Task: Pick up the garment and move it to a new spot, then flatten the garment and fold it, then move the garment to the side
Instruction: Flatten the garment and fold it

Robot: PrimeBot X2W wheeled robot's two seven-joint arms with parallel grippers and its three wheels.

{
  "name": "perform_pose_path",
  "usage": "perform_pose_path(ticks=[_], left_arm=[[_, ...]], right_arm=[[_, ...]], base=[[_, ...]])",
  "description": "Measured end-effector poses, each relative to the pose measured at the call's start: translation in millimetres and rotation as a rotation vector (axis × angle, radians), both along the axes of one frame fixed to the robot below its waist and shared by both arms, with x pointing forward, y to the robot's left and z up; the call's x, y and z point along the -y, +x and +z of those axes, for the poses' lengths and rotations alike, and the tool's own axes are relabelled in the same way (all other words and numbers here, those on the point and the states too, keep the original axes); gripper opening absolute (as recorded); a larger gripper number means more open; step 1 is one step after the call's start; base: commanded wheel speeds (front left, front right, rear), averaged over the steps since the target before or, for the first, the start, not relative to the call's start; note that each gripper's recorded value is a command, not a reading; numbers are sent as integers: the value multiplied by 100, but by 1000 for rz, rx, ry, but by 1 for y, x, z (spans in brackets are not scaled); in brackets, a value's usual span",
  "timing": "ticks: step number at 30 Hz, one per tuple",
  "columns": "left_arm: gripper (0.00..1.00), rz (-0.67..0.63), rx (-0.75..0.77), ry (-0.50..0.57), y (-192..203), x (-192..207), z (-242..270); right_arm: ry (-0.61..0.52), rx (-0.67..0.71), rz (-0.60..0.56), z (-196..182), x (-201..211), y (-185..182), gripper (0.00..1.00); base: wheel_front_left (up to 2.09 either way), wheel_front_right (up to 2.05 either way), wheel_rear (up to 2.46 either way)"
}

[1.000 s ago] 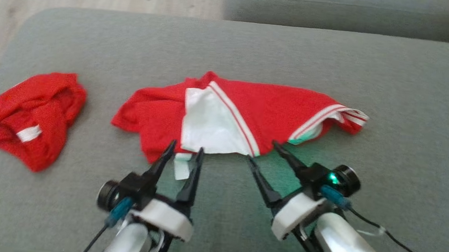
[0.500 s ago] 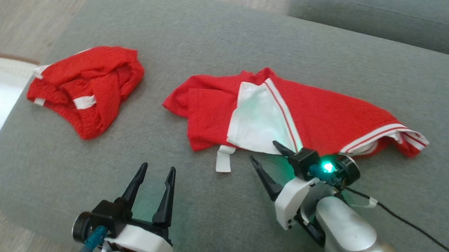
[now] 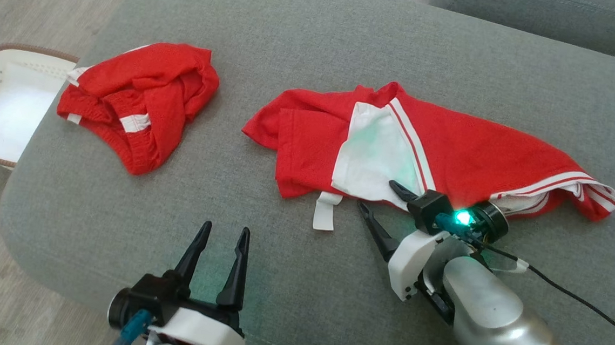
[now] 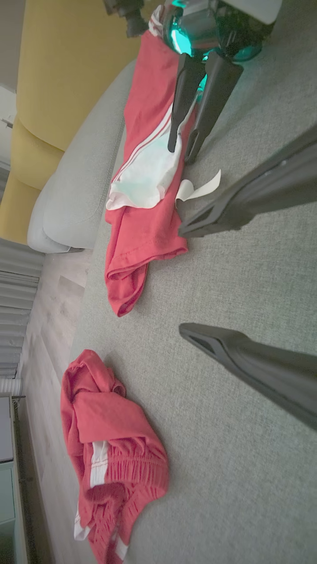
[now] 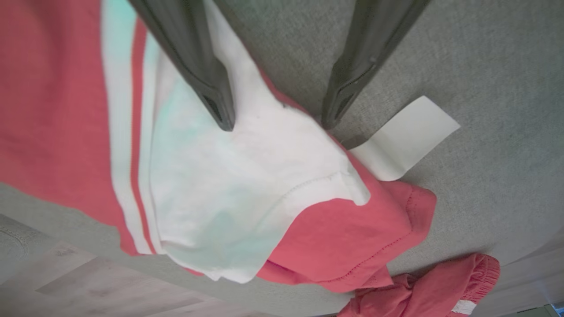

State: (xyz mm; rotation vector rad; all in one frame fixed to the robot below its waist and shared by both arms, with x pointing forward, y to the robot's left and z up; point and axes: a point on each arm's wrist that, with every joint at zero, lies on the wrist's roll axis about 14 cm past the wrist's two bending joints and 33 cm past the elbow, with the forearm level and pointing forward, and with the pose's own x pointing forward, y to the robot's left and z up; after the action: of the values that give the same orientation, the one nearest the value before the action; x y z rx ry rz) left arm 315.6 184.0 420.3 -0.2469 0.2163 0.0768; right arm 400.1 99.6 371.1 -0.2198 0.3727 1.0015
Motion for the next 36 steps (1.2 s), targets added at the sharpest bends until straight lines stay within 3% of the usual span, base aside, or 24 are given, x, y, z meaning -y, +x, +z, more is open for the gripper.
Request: perform_pose_path(ticks=[2, 7, 8, 11, 14, 16, 18, 21, 27, 36], left_arm=[[100, -4, -1, -2, 0, 1, 0], [100, -9, -4, -6, 1, 4, -1], [100, -10, -4, -7, 1, 5, -1], [100, -16, -5, -8, 1, 7, -2], [100, -22, -4, -9, 2, 8, -1], [100, -26, -2, -10, 2, 9, -1], [100, -29, -1, -11, 2, 10, -1], [100, -36, 8, -13, 2, 12, 1], [100, -50, 14, -15, 1, 15, 3], [100, -81, 17, -30, -8, 25, 1]], right_arm=[[1, -2, -4, -1, 1, 0, 98], [20, -7, -20, 1, 2, 3, 64], [24, -9, -23, 1, 2, 4, 53], [41, -7, -30, 4, 1, 6, 53], [55, -10, -38, 7, 0, 7, 39], [76, -7, -43, 12, -2, 8, 24], [102, -6, -51, 18, -4, 10, 0], [195, 22, -81, 45, -10, 20, 0], [275, 64, -146, 74, 3, 33, 0], [213, -33, -164, 38, 42, -16, 0]], base=[[0, 0, 0], [0, 0, 0], [0, 0, 0], [0, 0, 0], [0, 0, 0], [0, 0, 0], [0, 0, 0], [0, 0, 0], [0, 0, 0], [0, 0, 0]])
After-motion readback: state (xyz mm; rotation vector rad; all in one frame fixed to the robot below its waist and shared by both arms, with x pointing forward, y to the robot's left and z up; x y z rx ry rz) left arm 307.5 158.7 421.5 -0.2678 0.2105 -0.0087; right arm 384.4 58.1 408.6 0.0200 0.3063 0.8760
